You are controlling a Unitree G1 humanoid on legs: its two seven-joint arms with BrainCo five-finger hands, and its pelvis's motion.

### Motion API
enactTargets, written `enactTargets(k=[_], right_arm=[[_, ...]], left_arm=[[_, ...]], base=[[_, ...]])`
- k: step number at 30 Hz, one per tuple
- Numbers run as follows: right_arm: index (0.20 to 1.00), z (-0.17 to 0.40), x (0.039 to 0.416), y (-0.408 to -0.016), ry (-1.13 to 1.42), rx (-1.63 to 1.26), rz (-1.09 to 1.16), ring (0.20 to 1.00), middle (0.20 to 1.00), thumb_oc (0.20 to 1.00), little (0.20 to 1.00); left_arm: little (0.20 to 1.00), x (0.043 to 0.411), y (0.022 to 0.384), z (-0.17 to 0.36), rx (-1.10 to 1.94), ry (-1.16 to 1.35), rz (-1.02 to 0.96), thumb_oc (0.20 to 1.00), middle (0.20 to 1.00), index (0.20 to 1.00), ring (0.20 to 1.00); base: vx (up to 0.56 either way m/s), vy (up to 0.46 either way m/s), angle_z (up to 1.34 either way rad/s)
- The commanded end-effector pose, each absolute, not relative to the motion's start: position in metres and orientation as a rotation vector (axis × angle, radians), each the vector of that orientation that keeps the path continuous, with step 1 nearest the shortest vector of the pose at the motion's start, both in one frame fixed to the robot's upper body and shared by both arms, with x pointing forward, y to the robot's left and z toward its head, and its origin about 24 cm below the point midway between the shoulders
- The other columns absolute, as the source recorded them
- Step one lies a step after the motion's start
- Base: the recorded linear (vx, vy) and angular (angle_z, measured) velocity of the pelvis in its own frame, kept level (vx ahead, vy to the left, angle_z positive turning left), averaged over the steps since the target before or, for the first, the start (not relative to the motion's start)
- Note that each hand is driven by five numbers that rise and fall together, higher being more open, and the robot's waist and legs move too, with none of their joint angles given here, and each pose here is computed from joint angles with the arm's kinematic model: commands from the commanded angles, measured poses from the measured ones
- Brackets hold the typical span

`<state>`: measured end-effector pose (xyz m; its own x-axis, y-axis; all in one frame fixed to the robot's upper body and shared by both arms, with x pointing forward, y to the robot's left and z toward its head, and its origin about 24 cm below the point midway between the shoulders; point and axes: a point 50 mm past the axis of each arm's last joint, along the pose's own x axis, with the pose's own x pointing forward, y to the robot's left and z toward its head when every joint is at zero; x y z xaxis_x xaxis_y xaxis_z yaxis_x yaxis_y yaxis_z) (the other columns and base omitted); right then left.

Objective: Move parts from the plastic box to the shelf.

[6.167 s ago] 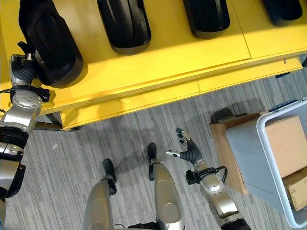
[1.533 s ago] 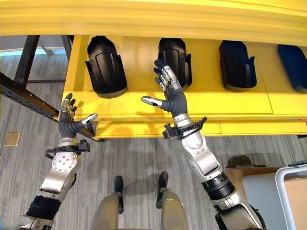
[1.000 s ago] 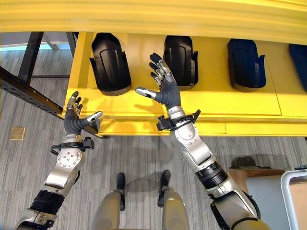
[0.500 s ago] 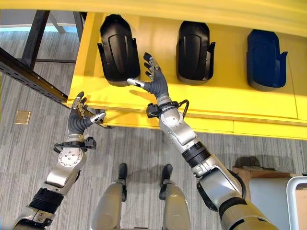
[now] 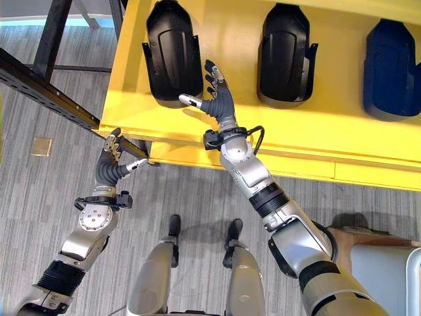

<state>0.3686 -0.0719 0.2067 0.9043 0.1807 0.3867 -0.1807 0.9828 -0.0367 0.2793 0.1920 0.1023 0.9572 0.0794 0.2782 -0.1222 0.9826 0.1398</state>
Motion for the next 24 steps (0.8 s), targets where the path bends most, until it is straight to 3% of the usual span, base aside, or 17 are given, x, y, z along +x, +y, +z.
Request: enactTargets(k=[1,24], right_arm=[[1.0,0.25,0.366,-0.064,-0.565,0.034,0.198,1.0,1.0,1.0,1.0],[1.0,0.249,0.369,-0.064,-0.559,0.002,0.197,1.0,1.0,1.0,1.0]], left_arm=[[1.0,0.265,0.19,0.134,0.138,-0.449,0.042,1.0,1.0,1.0,1.0],[1.0,0.253,0.203,0.128,0.156,-0.424,0.049,1.0,1.0,1.0,1.0]], base=[[0.01,-0.005,0.08],[0.0,0.0,0.03]])
